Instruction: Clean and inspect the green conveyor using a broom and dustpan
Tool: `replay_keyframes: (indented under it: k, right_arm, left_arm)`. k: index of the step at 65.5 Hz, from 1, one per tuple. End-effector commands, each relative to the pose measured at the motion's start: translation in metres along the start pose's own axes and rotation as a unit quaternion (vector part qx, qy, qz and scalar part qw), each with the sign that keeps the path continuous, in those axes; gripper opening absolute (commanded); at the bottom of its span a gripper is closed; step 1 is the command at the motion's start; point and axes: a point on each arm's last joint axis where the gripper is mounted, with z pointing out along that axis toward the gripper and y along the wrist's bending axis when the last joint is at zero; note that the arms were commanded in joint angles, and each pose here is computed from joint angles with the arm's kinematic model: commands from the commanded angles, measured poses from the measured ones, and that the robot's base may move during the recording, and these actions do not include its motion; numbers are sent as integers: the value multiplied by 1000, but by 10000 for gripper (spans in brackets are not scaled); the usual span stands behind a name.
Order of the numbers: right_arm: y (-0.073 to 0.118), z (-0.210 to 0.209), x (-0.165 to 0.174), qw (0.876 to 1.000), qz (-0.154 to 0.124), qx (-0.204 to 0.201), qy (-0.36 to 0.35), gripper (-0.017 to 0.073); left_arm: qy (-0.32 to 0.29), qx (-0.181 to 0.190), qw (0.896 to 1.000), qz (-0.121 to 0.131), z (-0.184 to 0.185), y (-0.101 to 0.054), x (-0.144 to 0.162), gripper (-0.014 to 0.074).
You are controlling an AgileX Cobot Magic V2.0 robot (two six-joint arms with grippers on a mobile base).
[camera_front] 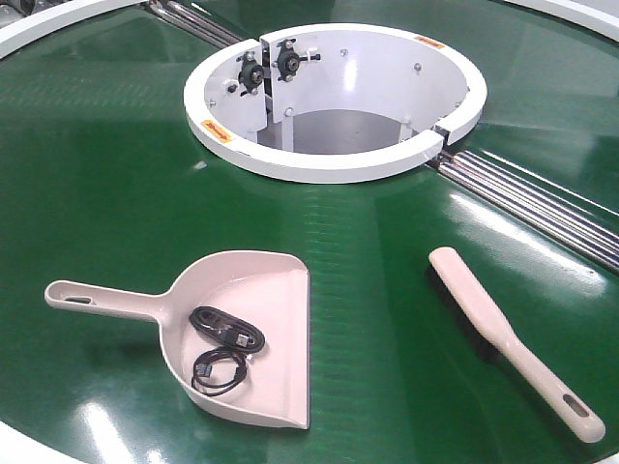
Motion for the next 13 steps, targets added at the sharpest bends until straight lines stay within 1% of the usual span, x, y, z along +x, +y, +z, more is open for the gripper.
replay_keyframes:
  k: [1, 13]
  right_arm:
    - [0, -1, -1, 999, -5, 3, -37, -10]
    - [0, -1, -1, 999, -5, 3, -37, -10]
  left_arm:
    - [-26, -2, 1000, -5, 0, 0, 3, -6]
    - [-26, -2, 1000, -5, 0, 0, 3, -6]
